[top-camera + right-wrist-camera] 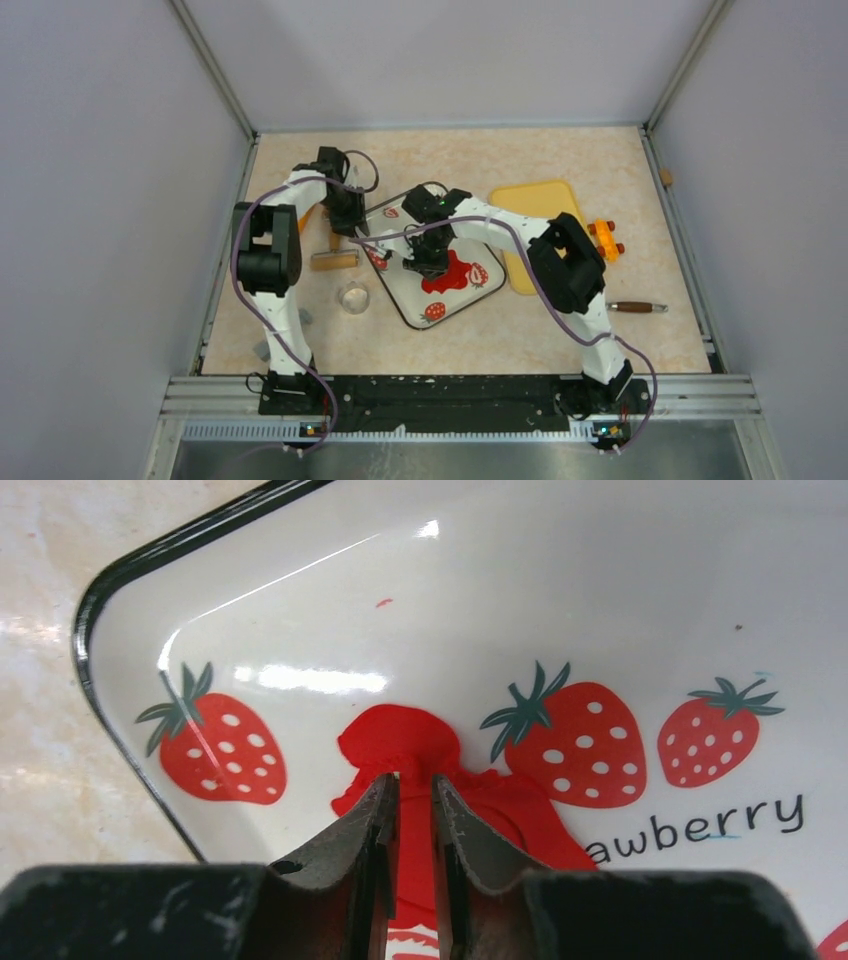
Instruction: Roll out the dumpling wrappers from the dough
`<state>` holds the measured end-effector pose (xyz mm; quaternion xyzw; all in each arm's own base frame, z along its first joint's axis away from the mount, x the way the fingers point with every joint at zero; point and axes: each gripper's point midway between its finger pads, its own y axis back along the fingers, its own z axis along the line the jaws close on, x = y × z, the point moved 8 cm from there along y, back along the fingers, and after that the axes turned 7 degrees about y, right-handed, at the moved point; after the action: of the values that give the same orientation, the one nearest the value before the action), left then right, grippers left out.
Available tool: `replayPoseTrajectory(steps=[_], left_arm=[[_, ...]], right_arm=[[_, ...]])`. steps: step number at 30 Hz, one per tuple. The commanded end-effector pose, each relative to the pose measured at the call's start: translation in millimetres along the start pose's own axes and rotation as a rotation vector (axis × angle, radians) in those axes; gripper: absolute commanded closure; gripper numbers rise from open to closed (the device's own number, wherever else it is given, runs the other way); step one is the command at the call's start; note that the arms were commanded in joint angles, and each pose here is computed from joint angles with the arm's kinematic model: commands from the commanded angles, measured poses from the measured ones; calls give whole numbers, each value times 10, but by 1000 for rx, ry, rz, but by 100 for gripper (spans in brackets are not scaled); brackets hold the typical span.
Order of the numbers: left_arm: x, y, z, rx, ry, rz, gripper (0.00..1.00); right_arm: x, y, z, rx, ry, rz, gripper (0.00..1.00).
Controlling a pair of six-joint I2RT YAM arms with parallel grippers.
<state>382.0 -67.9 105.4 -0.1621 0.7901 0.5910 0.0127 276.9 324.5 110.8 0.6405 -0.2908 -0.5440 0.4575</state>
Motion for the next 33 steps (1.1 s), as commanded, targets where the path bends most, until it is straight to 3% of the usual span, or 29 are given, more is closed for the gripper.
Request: replayPoseTrajectory(steps=[1, 5, 8, 15, 25, 33], left_arm=[[-98, 19, -56, 11, -23, -30, 56], [-93, 14, -58, 11, -24, -27, 55], [-80, 10, -55, 11, -28, -22, 55], [-54, 48, -40, -9, -10, -26, 48], [-40, -8, -34, -1, -7, -11, 55], [-41, -31, -34, 4, -9, -5, 65]], right_arm=[[-166, 345, 171, -19, -4, -68, 82], [-197, 407, 208, -29, -8, -85, 77], [-213, 431, 192, -6, 12, -97, 61], [-190, 452, 155, 184, 282, -202, 21], [-153, 86, -17, 79, 272, -159, 23], [32, -151, 58, -36, 219, -82, 31]])
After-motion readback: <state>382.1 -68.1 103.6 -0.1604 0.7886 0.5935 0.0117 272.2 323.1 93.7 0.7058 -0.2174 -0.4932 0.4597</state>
